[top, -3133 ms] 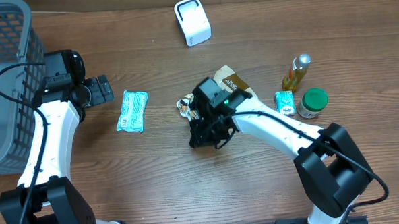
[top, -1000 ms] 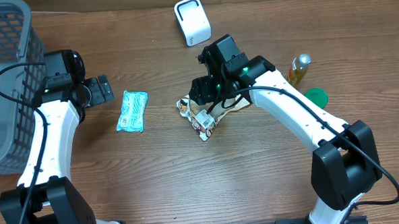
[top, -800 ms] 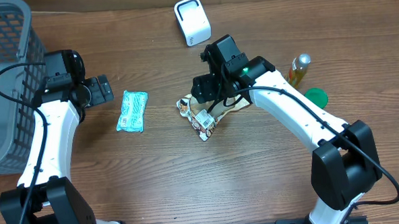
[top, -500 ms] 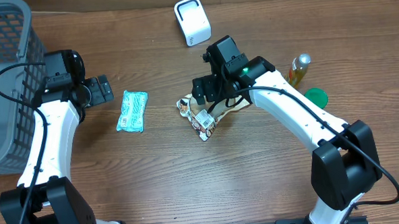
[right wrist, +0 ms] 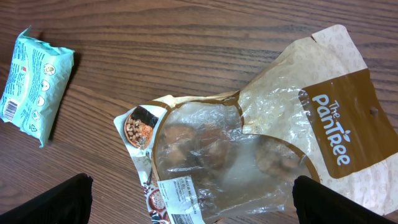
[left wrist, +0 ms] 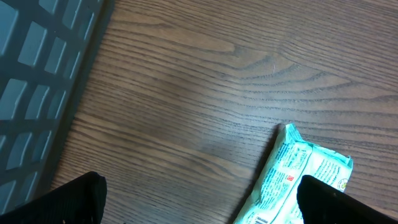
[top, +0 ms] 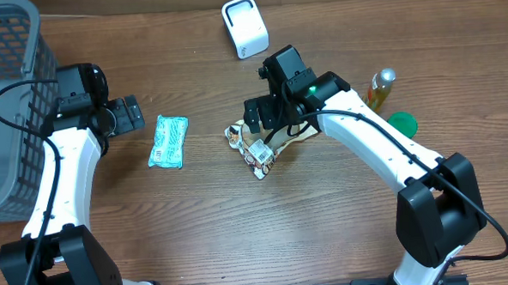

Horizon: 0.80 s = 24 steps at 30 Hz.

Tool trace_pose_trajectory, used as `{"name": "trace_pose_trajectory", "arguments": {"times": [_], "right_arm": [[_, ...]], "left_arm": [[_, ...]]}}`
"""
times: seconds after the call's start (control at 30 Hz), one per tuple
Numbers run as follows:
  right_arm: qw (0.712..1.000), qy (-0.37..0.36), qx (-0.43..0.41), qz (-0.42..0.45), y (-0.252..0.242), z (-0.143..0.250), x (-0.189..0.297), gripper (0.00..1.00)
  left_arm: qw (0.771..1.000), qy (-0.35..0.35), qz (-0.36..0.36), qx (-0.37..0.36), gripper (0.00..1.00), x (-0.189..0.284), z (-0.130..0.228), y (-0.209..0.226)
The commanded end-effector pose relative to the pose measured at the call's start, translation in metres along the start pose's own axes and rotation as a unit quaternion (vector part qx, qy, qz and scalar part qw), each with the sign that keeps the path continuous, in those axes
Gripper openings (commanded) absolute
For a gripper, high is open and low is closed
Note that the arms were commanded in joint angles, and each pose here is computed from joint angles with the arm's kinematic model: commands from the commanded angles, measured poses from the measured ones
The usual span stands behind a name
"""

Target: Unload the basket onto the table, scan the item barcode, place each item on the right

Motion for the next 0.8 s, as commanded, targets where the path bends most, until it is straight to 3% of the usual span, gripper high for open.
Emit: {"name": "trace_pose_trajectory", "arguments": {"times": [0.0,0.77], "right_arm": [[1.0,0.0,-0.001,0.006,-0.0024,0.0009,-0.0009,1.0],[1.0,0.002,-0.002,0.006,-0.0025,0.0014,-0.0009,1.0]], "left_arm": [[1.0,-0.025,0.003,-0.007,0.99,0.009,-0.0089,-0.0029],[1.0,-0.026,0.003,-0.006,0.99,0.009,-0.0093,-0.0028]]}}
Point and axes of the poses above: each gripper's point midway between its finger pads, its own x axis back along the fingers, its own y axis along the line the jaws close on, z = x × y, the point moved 10 cm from there along x, back along the fingers, and after that the axes turned 1 degree about x, right-handed, at the moved point
